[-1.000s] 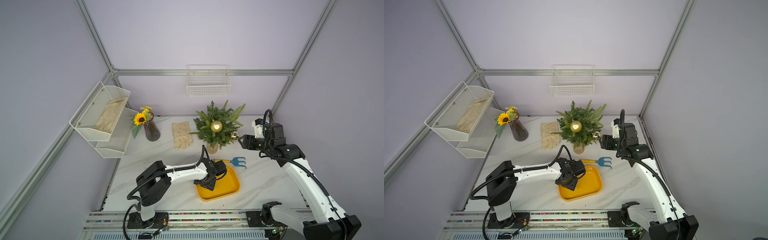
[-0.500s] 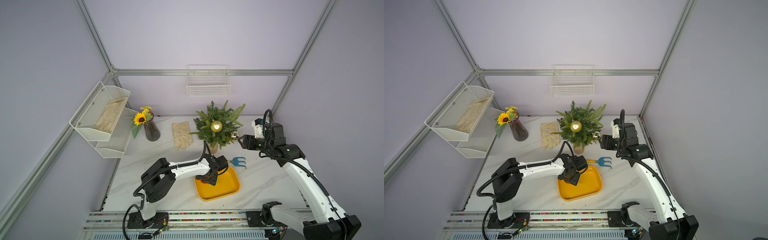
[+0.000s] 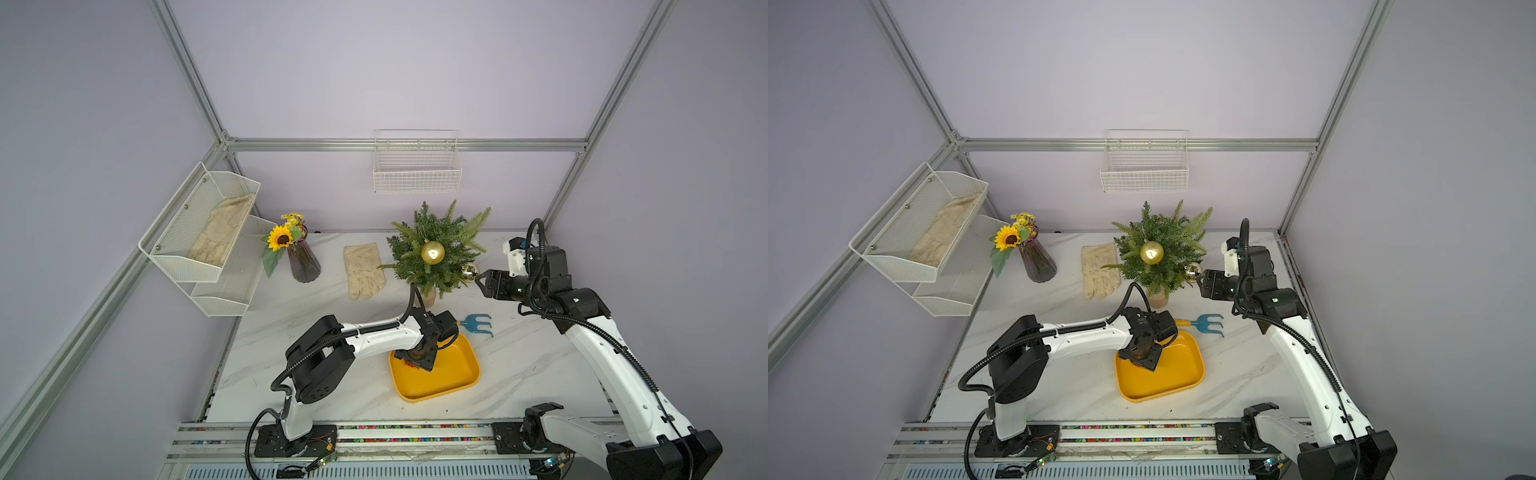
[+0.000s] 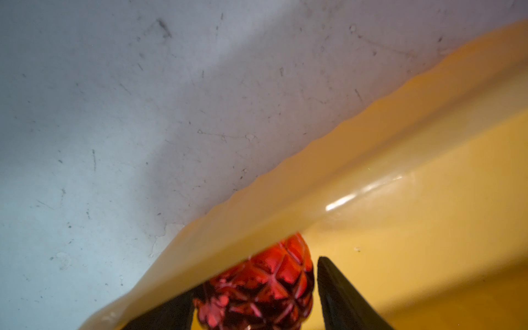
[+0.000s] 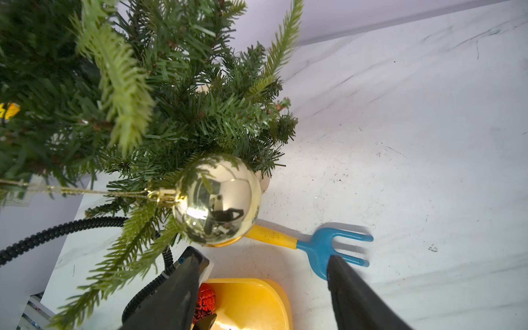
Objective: Decorate the small christmas tree with ornaments
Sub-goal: Pick up an ornament from the container.
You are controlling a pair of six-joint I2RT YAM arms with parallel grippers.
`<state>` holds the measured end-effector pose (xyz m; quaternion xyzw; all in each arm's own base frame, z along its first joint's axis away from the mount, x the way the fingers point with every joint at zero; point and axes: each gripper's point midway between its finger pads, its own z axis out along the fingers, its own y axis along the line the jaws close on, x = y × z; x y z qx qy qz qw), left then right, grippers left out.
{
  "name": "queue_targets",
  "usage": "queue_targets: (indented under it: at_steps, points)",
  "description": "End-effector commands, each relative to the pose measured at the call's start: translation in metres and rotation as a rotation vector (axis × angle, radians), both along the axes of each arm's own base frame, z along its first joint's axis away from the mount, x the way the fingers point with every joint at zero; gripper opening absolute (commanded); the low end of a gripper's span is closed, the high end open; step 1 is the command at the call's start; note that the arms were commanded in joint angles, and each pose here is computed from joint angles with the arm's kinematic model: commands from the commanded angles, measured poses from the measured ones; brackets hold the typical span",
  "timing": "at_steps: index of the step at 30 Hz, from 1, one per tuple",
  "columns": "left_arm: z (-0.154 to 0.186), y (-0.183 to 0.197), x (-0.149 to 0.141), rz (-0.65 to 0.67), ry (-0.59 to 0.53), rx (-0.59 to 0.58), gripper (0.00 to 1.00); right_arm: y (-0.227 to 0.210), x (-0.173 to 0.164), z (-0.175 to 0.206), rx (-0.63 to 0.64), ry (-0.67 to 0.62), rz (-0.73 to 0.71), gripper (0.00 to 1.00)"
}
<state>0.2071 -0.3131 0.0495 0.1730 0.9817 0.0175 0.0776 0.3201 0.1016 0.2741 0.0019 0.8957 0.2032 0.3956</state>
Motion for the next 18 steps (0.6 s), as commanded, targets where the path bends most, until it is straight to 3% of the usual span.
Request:
queue_targets:
  at_steps: [1, 9, 18]
  points:
    - [0.013, -0.016, 0.009, -0.013, -0.021, -0.047, 0.67, 0.0, 0.004, 0.009, 0.0, -0.047, 0.008, 0.73]
    - [0.013, -0.016, 0.008, -0.017, -0.02, -0.051, 0.62, -0.001, 0.003, 0.011, -0.003, -0.053, 0.007, 0.74]
    - [0.043, -0.013, 0.011, -0.014, -0.071, -0.092, 0.6, -0.001, 0.003, 0.011, -0.001, -0.054, 0.009, 0.74]
